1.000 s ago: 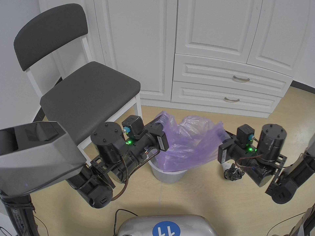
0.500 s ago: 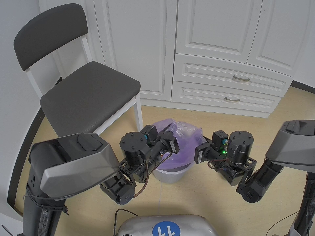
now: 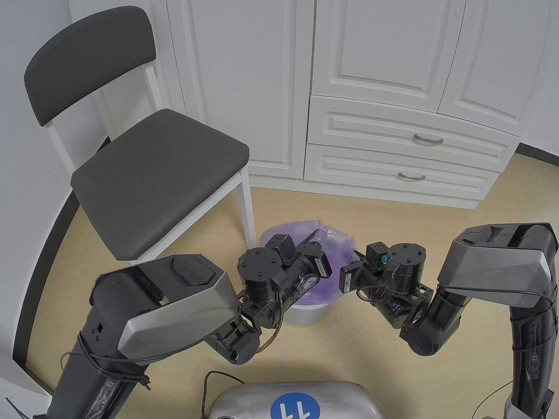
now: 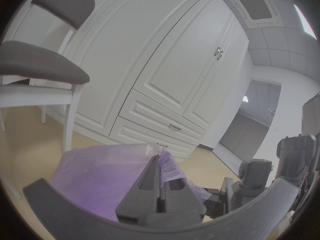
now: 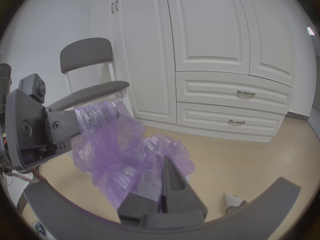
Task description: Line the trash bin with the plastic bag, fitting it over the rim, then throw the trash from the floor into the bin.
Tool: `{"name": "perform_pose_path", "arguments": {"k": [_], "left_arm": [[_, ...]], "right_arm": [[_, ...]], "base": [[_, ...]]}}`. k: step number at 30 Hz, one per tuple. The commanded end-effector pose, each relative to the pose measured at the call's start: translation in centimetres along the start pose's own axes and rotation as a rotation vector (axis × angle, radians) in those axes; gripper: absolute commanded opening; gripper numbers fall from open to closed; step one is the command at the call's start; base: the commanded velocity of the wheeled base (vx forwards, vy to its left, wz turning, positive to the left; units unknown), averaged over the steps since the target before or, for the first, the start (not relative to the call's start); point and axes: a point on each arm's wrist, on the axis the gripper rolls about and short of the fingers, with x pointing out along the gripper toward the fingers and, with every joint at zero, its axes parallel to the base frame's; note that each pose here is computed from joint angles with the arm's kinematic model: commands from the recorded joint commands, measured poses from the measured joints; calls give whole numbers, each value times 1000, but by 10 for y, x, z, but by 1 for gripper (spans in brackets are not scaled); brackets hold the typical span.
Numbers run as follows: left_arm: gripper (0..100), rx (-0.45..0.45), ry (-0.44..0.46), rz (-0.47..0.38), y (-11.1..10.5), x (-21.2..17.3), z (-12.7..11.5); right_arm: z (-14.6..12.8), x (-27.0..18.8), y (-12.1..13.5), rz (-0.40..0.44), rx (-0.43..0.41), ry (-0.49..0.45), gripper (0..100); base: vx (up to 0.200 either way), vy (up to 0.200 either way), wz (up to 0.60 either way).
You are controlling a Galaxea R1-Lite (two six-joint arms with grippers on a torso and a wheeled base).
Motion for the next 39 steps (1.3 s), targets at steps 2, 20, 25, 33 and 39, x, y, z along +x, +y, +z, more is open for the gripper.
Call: {"name": "perform_pose_path", "arguments": {"k": [2,20,25,33,39], "left_arm": [[0,-20,16,-2,4,5,-23],[0,-111,25,66,35,20,-31],[0,-112,20,82,45,24,-35],[0,-140,24,132,60,31,-39],[0,-148,-4,182,64,39,-34]], "right_arm": [[-14,11,-12,-32,-1,21,0],[-46,44,-37,-60,46,41,0],[-51,55,-44,-80,70,25,0],[-59,69,-64,-129,90,36,0],[-52,76,-71,-150,173,35,0]], "base": [[0,0,0],[0,0,0],[0,0,0],[0,0,0],[0,0,0]]}}
